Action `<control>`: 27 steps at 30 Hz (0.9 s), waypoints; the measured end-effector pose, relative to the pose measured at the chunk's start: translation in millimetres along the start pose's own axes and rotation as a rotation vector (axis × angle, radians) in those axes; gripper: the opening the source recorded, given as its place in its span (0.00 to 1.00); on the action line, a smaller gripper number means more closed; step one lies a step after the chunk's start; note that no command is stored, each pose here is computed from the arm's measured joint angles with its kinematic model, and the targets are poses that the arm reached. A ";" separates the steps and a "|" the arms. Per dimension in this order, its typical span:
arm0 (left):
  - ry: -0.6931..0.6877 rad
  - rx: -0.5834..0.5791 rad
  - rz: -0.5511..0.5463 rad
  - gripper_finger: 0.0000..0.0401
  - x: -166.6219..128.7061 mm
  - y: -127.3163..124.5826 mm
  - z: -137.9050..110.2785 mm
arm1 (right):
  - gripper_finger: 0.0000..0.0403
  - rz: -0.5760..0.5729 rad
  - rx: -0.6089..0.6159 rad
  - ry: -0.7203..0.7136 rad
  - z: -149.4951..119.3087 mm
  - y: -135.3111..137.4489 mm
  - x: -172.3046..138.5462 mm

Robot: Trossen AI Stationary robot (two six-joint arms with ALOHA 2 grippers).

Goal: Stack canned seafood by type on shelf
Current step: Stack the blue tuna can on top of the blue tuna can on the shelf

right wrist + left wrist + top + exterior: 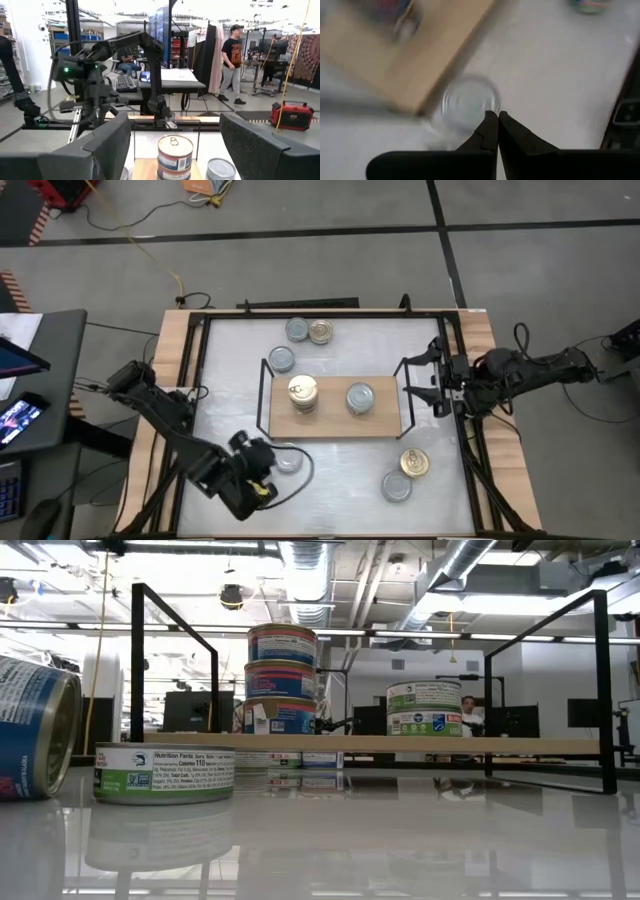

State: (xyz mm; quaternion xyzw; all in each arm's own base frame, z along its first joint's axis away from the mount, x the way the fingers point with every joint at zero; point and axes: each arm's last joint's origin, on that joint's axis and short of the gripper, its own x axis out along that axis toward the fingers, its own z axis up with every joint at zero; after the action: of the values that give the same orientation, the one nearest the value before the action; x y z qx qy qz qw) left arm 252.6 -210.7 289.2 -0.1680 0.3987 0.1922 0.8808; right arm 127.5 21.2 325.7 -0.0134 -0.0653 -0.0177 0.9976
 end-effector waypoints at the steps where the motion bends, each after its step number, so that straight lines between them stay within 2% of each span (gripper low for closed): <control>1: -0.020 0.088 -0.017 0.01 1.7 -1.6 4.3 | 0.82 0.001 0.006 0.006 -0.6 0.1 0.0; 5: -0.107 0.377 -0.042 0.01 7.7 -5.9 17.4 | 0.82 0.007 0.045 0.031 -3.1 0.9 -0.2; 9: -0.167 0.542 0.010 0.05 14.3 -2.8 28.6 | 0.82 0.032 0.050 0.052 -5.0 4.2 -0.9; 12: -0.146 0.667 0.017 0.14 19.1 0.9 34.6 | 0.82 0.052 0.071 0.071 -6.6 6.9 -1.5; 15: -0.092 0.734 -0.033 0.28 24.3 4.0 39.6 | 0.82 0.076 0.116 0.104 -14.9 11.2 -2.1; 22: 0.143 0.762 -0.242 0.62 29.3 10.0 36.9 | 0.82 0.111 0.254 0.160 -28.8 18.9 -3.3; 24: 0.218 0.786 -0.275 0.68 28.2 12.2 31.9 | 0.82 0.115 0.270 0.165 -29.5 21.5 -1.6; 27: 0.302 0.861 -0.269 0.75 25.5 17.0 24.3 | 0.82 0.068 0.303 0.182 -33.2 27.2 3.7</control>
State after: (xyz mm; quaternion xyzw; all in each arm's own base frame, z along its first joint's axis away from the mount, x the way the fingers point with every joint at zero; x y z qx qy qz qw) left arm 275.5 -179.8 282.4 0.1363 0.5405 -0.1328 0.8196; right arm 136.5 47.4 292.6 0.1367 0.0236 0.0250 0.9900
